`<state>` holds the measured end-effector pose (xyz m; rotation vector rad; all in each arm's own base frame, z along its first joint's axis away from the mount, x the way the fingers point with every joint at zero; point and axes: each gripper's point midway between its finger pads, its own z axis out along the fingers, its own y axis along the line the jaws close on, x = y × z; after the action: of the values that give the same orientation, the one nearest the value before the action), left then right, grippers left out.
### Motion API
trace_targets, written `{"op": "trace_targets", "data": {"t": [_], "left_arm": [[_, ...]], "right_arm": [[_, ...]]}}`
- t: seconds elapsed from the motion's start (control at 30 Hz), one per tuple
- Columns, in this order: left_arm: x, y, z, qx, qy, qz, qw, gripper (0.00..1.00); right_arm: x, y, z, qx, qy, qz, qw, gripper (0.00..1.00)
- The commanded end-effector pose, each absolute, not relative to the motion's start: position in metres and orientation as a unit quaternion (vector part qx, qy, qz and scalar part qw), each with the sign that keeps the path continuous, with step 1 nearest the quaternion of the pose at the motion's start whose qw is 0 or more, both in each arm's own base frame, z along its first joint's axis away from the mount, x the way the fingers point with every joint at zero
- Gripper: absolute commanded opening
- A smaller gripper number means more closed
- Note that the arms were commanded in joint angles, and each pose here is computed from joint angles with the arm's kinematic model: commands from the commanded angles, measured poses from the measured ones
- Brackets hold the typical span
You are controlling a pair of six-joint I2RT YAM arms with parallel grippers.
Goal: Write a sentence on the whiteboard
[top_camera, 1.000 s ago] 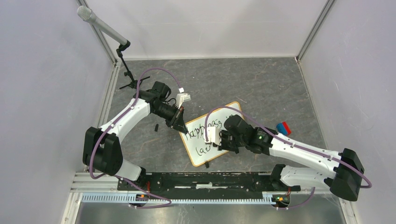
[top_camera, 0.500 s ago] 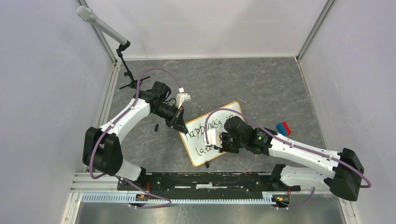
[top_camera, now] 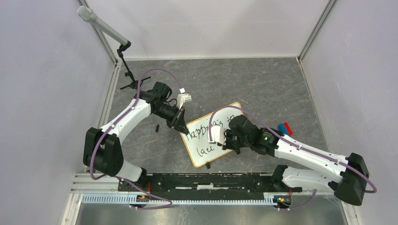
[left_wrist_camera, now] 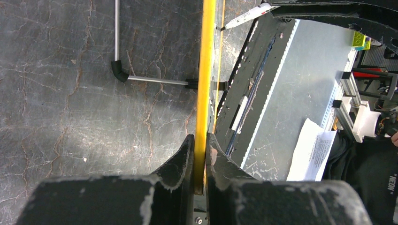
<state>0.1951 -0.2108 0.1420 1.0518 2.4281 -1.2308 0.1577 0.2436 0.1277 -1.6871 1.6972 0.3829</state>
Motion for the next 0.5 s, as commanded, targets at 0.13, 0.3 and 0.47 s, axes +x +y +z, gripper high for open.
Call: {"op": "trace_targets", "data": {"t": [0.13, 0.3, 0.47], "left_arm": [[0.194, -0.194, 0.116, 0.355, 0.860, -0.356, 0.091, 0.03], [0.193, -0.194, 0.115, 0.354, 0.860, -0.356, 0.091, 0.02], [0.193, -0.194, 0.116, 0.354, 0.860, -0.356, 0.091, 0.03]], "right_arm": [[0.177, 0.253, 0.150, -0.625, 0.661, 0.136, 0.394, 0.00], [0.178, 0.259, 0.153, -0.621, 0.659, 0.144, 0.399, 0.00], [0.173, 0.264, 0.151, -0.628, 0.653, 0.162, 0.391, 0.00]]}}
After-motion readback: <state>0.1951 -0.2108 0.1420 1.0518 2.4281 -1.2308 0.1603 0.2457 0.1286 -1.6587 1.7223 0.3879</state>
